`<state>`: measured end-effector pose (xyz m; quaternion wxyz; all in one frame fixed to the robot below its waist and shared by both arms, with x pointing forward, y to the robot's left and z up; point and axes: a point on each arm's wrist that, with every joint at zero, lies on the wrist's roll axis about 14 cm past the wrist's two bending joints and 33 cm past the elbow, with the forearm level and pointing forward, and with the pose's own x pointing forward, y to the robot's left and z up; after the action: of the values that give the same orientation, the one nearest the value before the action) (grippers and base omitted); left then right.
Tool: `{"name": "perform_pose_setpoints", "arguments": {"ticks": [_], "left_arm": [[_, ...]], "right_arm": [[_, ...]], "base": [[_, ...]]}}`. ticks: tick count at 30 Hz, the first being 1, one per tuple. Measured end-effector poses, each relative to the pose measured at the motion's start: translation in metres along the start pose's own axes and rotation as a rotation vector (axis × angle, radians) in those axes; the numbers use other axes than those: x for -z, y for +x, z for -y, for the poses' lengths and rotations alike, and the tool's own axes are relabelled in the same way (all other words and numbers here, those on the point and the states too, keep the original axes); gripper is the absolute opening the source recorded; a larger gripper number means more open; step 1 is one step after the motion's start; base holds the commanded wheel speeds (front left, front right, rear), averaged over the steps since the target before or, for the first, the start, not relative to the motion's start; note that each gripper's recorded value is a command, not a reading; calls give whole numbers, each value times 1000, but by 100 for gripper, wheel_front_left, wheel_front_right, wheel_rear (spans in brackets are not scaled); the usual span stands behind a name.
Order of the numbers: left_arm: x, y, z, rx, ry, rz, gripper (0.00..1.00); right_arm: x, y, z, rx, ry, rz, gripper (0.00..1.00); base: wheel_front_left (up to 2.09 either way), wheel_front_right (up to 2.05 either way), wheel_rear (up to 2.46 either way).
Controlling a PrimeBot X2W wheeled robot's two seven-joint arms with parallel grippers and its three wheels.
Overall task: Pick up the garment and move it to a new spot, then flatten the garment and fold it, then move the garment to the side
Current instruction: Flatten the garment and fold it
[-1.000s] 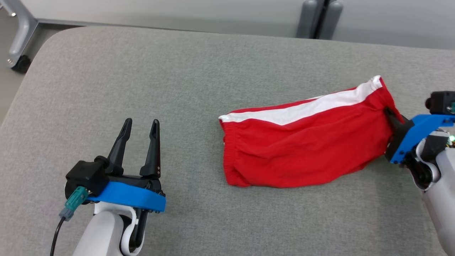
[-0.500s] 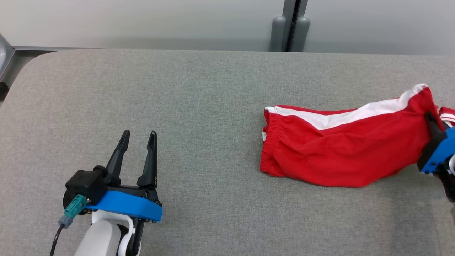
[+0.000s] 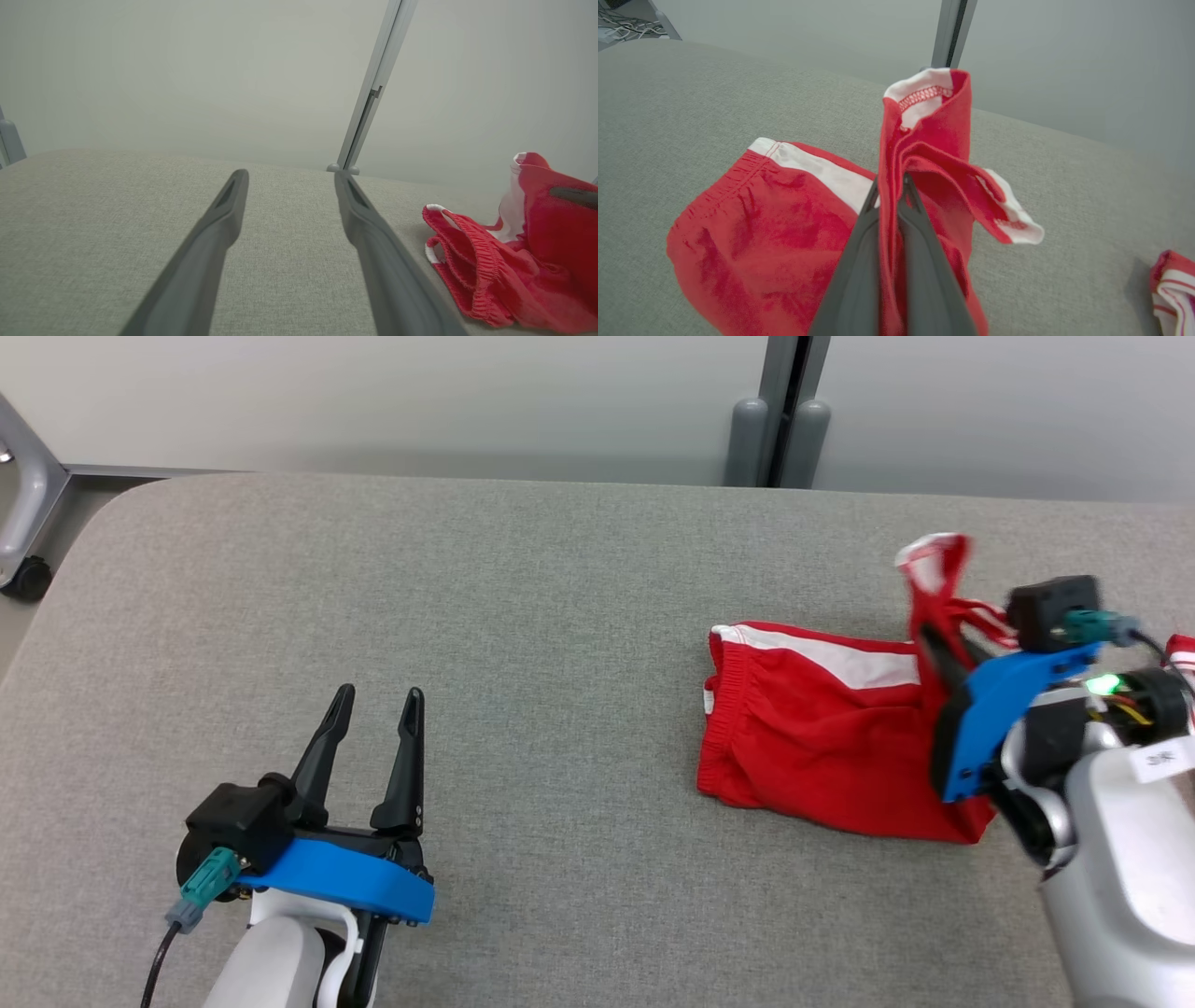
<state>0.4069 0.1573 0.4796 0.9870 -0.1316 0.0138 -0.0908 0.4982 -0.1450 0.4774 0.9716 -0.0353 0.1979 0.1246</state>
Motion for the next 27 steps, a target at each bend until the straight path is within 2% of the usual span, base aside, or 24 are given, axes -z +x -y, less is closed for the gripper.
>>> {"name": "perform_pose_setpoints", "arguments": {"ticks": [12,17,18,19,20,24,27], "left_arm": [[-3,-6,-11,-38,-7,6,100],[-3,-10,-17,-57,-7,6,100],[-4,-10,-17,-59,-7,6,100],[-4,-11,-18,-61,-8,7,100],[-4,-11,-18,-62,-8,8,100],[-7,-12,-18,-63,-9,15,100],[-10,-12,-19,-65,-6,24,100]], "right_arm": [[12,23,-115,-287,-89,-109,0],[27,27,-137,-342,-83,-156,0],[29,28,-138,-343,-83,-161,9],[30,28,-139,-344,-80,-167,36],[31,28,-139,-344,-74,-171,100],[22,25,-146,-368,-4,-140,100],[-1,16,-160,-421,84,-79,100]], "base": [[0,0,0],[0,0,0],[0,0,0],[0,0,0],[0,0,0],[0,0,0],[0,0,0]]}}
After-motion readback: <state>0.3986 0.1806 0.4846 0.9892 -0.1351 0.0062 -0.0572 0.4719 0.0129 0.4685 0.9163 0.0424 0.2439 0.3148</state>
